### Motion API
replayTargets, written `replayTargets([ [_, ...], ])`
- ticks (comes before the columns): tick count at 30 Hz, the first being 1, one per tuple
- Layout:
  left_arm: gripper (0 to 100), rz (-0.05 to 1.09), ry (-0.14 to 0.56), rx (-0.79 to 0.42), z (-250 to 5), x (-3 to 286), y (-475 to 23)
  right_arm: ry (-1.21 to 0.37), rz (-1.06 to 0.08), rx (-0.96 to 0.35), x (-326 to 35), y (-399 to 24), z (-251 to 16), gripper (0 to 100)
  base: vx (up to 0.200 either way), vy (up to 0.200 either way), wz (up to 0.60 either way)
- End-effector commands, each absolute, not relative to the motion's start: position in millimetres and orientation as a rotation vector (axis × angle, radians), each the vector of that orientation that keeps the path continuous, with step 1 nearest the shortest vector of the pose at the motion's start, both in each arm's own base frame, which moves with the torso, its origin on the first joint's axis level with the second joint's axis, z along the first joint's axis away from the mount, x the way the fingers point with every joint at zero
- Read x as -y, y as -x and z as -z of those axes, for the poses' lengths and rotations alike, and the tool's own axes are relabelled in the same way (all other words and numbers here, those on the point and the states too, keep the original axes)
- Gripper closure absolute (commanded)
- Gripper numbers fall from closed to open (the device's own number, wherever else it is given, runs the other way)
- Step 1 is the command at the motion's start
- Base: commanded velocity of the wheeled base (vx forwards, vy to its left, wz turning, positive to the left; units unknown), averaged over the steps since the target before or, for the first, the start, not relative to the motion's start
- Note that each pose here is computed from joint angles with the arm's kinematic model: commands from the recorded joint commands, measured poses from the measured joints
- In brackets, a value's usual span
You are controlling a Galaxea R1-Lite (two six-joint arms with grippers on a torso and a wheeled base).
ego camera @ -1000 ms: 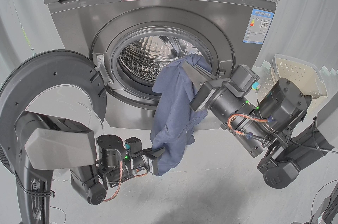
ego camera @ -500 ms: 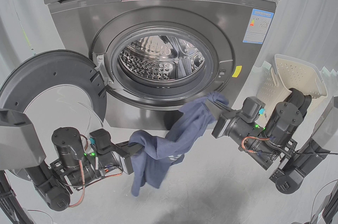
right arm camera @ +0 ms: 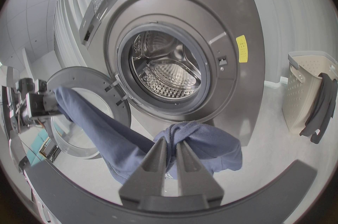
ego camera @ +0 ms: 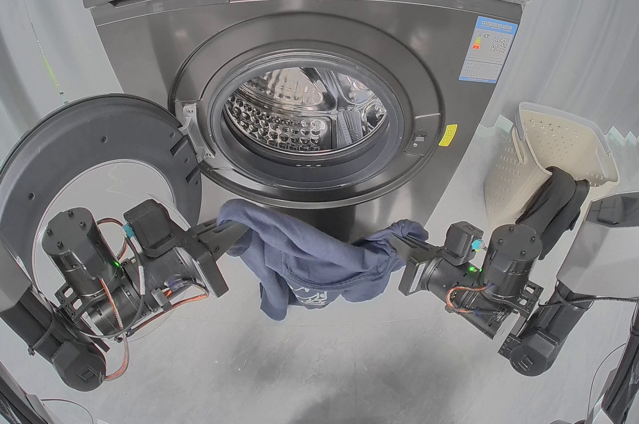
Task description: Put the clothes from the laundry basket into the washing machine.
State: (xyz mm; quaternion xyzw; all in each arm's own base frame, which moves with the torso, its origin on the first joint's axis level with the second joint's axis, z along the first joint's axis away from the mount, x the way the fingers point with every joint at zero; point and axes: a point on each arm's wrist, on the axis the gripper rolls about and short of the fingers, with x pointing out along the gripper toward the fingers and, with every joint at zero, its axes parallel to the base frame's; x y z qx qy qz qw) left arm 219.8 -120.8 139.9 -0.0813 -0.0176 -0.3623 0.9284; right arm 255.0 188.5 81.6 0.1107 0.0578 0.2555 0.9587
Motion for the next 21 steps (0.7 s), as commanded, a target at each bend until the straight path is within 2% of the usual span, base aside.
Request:
replayTargets([
  [1,100,0.745,0.173,0.073,-148,122,-222,-0.196,-0.513,-0.176,-191,-257,-62,0,0.0,0.0,0.0],
  [5,100,0.746,0.173,0.074,-148,123,-223,-0.183,-0.515,-0.2,-191,-256,-56,0,0.0,0.0,0.0],
  [11,100,0.744,0.195,0.099,-154,125,-228,-0.096,-0.592,-0.332,-194,-224,-32,0,0.0,0.0,0.0],
  [21,100,0.702,0.221,0.096,-153,129,-236,-0.083,-0.71,-0.325,-212,-210,-35,0,0.0,0.0,0.0],
])
